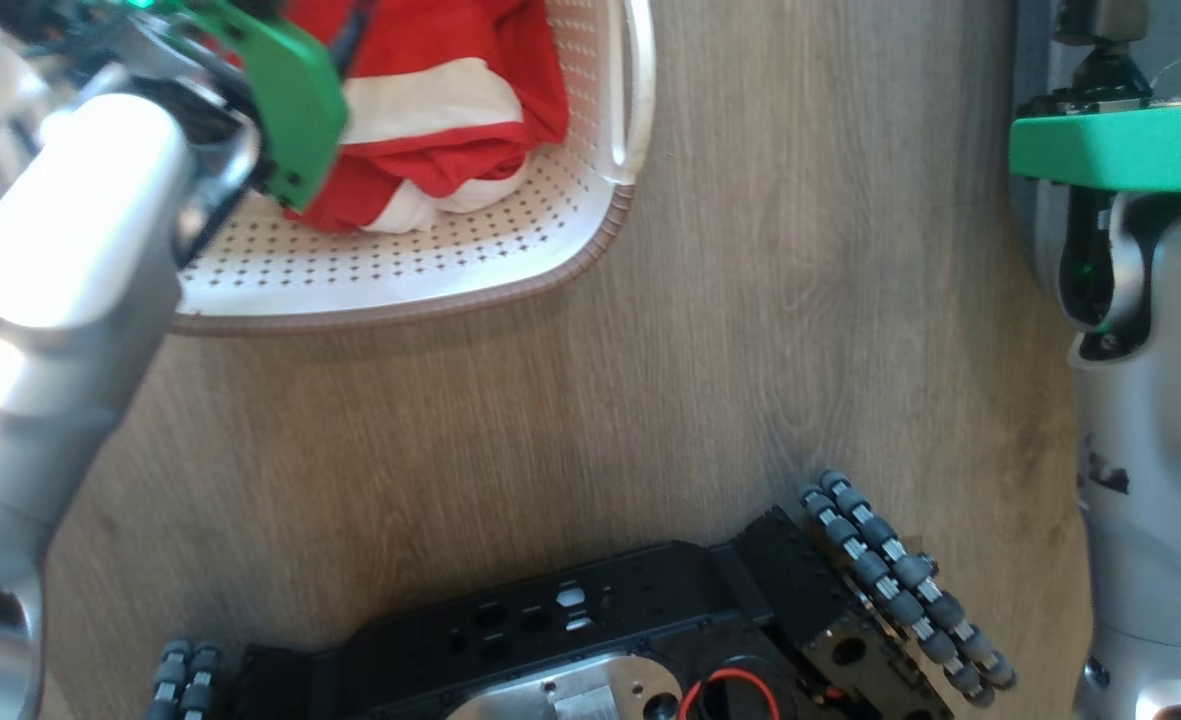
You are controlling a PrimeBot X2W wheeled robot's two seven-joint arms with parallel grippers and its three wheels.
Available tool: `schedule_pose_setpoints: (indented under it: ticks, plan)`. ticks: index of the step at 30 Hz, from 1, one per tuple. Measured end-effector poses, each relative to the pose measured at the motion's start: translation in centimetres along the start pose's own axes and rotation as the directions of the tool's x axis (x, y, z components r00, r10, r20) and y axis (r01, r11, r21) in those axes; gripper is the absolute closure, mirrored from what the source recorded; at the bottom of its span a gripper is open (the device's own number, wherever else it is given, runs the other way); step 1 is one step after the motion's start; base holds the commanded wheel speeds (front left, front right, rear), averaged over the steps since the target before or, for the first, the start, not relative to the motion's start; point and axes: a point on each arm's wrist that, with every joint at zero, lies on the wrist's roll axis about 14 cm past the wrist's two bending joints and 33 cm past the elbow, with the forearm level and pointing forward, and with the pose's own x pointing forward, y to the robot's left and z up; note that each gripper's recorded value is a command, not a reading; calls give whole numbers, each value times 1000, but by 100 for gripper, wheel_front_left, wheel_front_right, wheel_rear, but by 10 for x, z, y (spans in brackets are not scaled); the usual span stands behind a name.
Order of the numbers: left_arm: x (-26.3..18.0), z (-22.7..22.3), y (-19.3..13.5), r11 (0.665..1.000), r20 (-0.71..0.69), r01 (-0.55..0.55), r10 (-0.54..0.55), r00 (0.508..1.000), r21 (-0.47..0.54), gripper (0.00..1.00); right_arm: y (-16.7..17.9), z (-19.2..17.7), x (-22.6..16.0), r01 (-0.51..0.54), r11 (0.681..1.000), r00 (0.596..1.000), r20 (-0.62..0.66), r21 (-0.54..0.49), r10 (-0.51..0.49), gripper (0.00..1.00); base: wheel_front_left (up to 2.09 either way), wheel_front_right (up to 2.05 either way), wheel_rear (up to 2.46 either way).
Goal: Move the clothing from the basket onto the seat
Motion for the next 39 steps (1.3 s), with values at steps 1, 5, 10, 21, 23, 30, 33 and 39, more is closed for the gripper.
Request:
schedule_pose_setpoints:
  ticks: [1,5,10,21,23,30,33,39]
  plan:
    - [3,-4,4,1000,-11,-6,6,1000,-23,0,-1,-1,-1,1,1000,1000,-3,0,-1,0,0,0,0]
    - [13,-24,12,998,-82,-23,19,996,-59,0,-2,-8,-7,1,1000,1000,-27,2,-1,0,0,0,0]
    - [23,-45,14,996,-142,-30,17,990,-86,0,-5,-20,-18,11,1000,998,-66,8,-11,0,0,0,0]
    - [36,-77,20,996,-231,-46,27,973,-80,0,-1,-34,-20,-1,1000,996,-95,17,3,0,0,0,0]
    - [38,-82,18,996,-241,-42,23,970,-77,0,-2,-35,-21,2,1000,995,-97,18,0,0,0,0,0]
    - [44,-85,22,997,-248,-47,30,968,-63,0,-5,-46,-33,14,1000,990,-137,13,-12,0,0,0,0]
    - [46,-90,21,998,-257,-42,27,966,-55,0,-6,-47,-34,15,1000,990,-140,11,-13,0,0,0,0]
    - [46,-100,16,1000,-280,-24,19,960,-11,60,-7,-44,-34,19,1000,991,-132,16,-16,0,0,0,0]
